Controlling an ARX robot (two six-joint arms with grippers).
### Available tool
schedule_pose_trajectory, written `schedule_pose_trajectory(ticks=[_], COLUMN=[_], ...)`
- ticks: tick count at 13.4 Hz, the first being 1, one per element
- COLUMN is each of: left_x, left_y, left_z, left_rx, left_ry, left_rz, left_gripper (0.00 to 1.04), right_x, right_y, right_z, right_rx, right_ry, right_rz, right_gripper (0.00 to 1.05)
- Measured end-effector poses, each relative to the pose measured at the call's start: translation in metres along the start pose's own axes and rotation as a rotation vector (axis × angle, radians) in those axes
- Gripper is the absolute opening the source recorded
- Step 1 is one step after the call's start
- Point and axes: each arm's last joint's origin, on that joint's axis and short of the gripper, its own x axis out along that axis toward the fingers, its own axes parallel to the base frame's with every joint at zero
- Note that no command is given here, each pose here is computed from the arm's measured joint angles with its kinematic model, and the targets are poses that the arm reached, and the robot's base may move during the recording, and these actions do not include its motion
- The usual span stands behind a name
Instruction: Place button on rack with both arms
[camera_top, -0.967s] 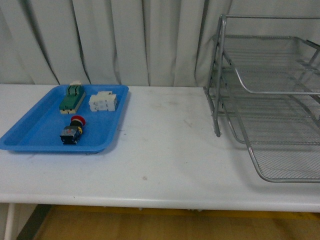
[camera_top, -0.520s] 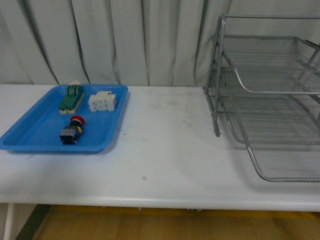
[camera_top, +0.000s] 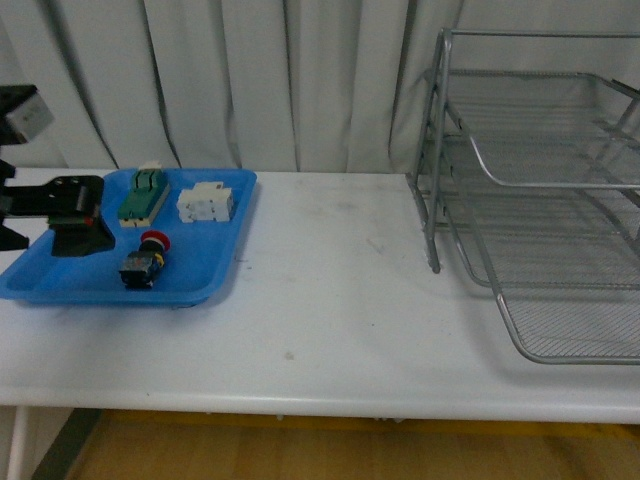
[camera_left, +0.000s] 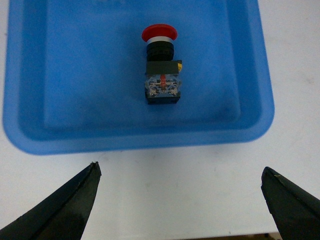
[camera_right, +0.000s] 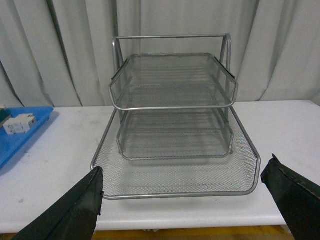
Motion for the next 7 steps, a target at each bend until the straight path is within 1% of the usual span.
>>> schedule_pose_trajectory(ticks=[1, 2, 3, 5, 6, 7], left_x=[0.054, 0.106, 0.134, 0.146, 0.150, 0.150], left_y=[0.002, 0.007, 0.012, 0.014, 0.014, 0.014], left_z=[0.032, 0.041, 0.048, 0.043, 0.039, 0.039], left_rx=[0.002, -0.012, -0.027, -0.023, -0.022, -0.022], left_ry=[0.052, 0.128, 0.142, 0.145, 0.158, 0.153], left_rz=[-0.028, -0.003, 0.021, 0.040, 0.049, 0.053], left_gripper=[0.98, 0.98, 0.98, 0.98, 0.90, 0.84], right_x=[0.000, 0.000, 0.000, 0.000, 0.000, 0.000], right_y=[0.000, 0.000, 0.000, 0.000, 0.000, 0.000], right_z=[0.000, 0.000, 0.000, 0.000, 0.000, 0.000], right_rx=[0.000, 0.000, 0.000, 0.000, 0.000, 0.000], right_ry=[0.000, 0.000, 0.000, 0.000, 0.000, 0.000], right_rz=[0.000, 0.000, 0.000, 0.000, 0.000, 0.000], right_gripper=[0.98, 0.98, 0.98, 0.98, 0.98, 0.98])
